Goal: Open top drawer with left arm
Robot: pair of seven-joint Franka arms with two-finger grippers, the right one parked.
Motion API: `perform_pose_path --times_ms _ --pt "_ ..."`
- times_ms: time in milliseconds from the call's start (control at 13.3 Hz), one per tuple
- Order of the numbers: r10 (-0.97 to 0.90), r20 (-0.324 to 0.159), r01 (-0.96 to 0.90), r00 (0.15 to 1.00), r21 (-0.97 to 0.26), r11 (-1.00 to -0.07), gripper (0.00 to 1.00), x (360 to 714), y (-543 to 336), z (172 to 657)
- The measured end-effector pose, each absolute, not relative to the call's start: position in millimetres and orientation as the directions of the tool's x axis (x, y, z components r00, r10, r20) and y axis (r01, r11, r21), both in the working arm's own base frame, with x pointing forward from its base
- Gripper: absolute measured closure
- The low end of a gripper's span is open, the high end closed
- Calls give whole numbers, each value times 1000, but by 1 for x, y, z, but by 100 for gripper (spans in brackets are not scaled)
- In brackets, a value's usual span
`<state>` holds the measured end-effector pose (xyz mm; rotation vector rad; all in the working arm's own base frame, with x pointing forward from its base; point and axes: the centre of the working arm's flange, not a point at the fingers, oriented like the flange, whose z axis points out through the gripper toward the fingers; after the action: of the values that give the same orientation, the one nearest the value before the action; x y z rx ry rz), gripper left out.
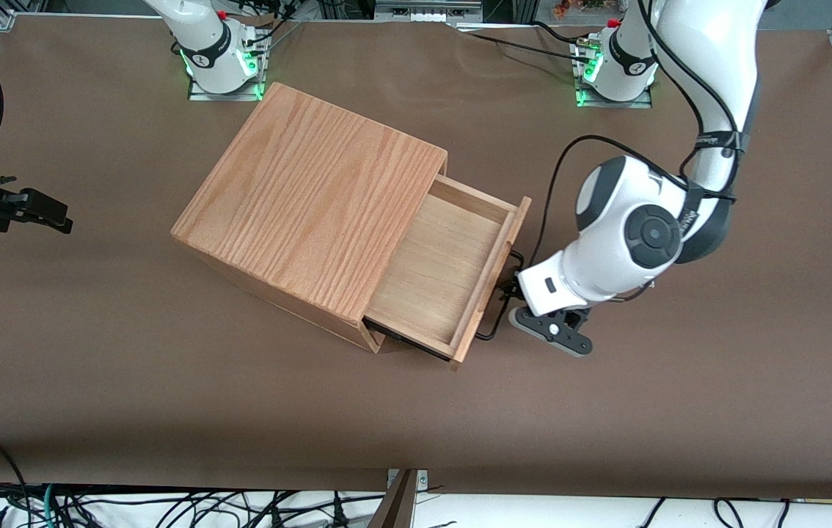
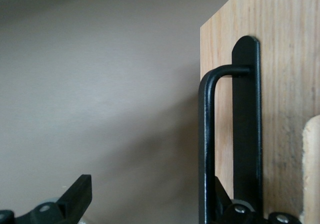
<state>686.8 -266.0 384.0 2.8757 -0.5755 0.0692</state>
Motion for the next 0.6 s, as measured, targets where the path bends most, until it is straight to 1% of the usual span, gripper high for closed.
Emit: perform_pose_path --times_ms 150,451,602 --pt "-372 87 -382 924 192 -904 0 693 -249 384" --pt "-371 86 -381 925 197 -904 0 693 -247 384" --pt "-360 74 -368 930 222 -903 0 692 -248 381"
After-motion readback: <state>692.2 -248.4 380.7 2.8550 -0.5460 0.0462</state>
